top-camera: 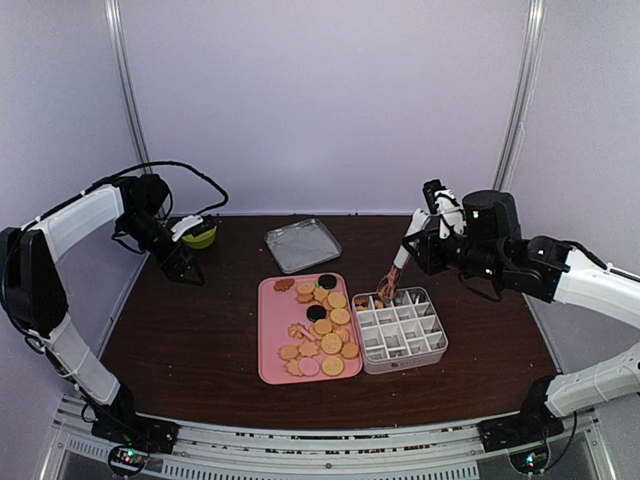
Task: Pack the cookies
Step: Place the fake cookies in the empty pocket of the box, then pick up the fake cookies from the plate.
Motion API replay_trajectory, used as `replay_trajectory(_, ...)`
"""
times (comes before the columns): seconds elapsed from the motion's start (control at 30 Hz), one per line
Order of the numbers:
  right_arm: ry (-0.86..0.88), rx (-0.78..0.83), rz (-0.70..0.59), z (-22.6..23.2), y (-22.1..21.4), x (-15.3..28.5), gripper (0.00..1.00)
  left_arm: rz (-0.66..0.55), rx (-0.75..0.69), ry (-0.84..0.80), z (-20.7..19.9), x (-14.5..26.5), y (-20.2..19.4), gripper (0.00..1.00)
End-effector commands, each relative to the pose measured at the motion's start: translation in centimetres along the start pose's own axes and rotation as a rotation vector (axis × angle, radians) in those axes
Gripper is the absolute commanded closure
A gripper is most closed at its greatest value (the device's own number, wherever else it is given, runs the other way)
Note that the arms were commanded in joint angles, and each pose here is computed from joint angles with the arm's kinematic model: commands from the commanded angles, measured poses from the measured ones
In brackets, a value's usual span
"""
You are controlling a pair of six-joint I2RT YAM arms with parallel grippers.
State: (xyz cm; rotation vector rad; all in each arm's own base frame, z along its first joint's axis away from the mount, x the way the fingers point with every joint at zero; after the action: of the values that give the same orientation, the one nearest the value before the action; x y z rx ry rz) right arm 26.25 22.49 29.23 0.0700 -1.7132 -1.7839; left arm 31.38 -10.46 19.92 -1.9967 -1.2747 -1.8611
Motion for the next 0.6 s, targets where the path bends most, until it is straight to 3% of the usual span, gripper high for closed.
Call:
replay_trajectory(0.0,0.079,0.002,-0.063,2.3,2.0,1.2,0.75,-0.029,-0.008,0.012,-0.8,1.4,-0.2,0.07)
replay_trajectory(0.57,0.265,0.085,-0.071,12.6,0.4,-3.0,0.74,-0.024,-0.006,0.045,-2.8,2.3,-2.7,0.07)
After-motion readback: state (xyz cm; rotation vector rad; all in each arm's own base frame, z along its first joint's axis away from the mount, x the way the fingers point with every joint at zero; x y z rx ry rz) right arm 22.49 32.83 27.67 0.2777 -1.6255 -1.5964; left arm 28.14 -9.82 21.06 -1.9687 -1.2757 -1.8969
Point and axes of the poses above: each gripper's point midway between its finger pads, its own x axis back along the fingers, its own z axis along the line the jaws close on, y = z × x, the point moved 4 cm from there along x, back along the fingers, and after that the axes turned 2 degrees about x, right-handed, at the moved point
